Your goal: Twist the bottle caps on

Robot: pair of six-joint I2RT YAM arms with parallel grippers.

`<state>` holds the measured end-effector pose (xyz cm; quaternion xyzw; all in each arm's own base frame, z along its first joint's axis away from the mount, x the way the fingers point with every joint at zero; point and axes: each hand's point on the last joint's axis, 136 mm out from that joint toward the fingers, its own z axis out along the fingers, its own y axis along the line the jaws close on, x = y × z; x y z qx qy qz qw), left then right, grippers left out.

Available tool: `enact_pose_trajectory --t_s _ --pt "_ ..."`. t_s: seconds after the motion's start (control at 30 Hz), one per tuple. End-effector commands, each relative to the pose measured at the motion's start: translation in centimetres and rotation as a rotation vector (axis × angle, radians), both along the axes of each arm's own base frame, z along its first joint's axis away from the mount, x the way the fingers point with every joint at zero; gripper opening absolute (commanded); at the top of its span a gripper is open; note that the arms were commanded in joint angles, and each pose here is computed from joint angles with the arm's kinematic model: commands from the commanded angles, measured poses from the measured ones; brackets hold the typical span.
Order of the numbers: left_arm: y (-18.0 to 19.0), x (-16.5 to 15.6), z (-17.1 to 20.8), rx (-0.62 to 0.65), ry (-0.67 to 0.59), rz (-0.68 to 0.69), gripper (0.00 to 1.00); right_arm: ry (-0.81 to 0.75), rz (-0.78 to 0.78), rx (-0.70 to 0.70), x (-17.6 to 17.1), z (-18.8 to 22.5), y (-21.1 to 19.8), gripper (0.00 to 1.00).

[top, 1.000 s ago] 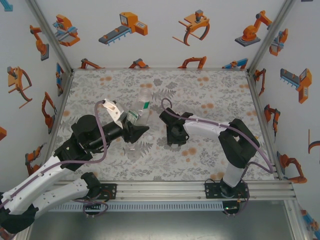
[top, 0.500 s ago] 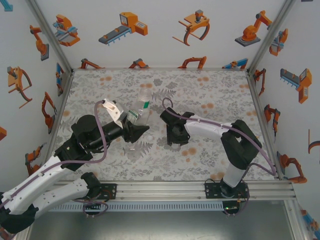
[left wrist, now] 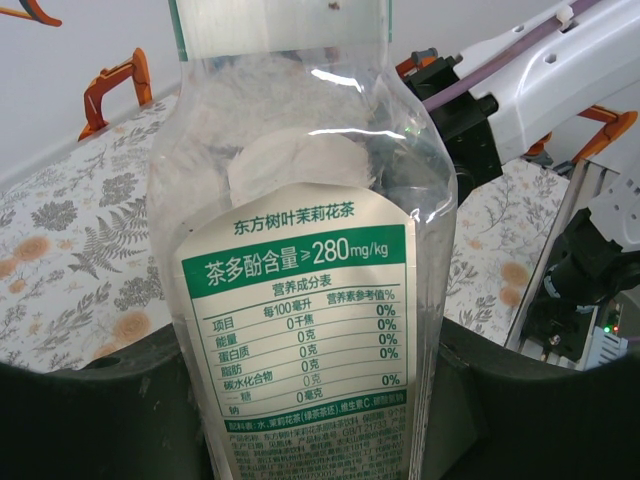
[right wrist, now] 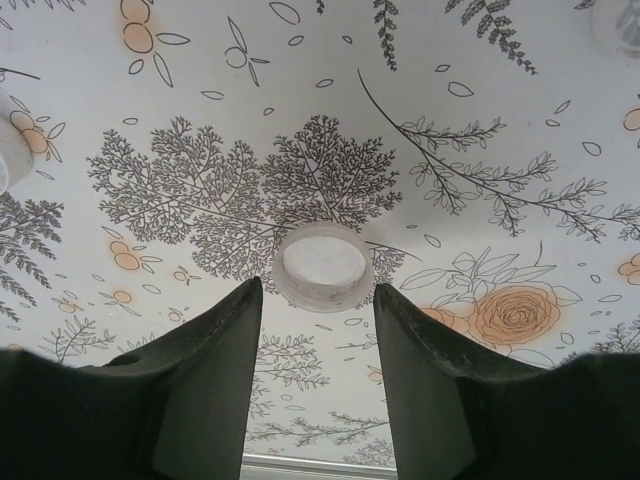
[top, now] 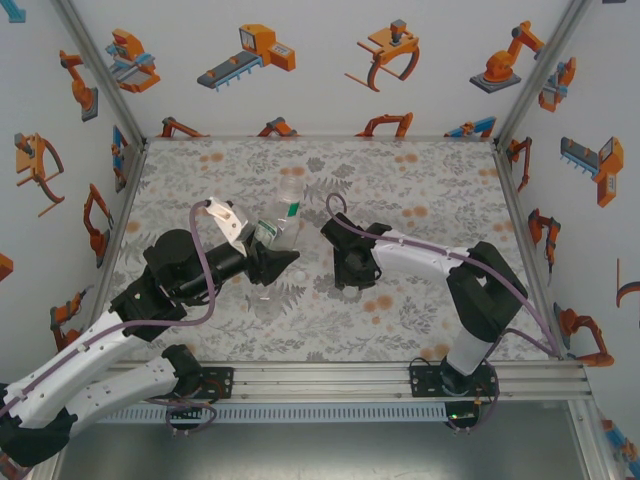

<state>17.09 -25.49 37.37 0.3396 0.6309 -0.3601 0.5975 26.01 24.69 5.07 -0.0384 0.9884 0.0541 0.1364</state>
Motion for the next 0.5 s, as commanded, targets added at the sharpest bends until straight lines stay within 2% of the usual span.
enact_pose_trajectory --t_s 0.0,0.47 --pt "-0.03 -0.08 0.74 -0.037 -0.011 -0.005 0.25 0.001 -0.019 0.021 0.28 0.14 0.44 0.47" --pt "-0.05 0.03 0.68 -0.039 -0.010 -0.001 0.25 0.014 -0.025 0.010 0.16 -0.51 0.29 0.49"
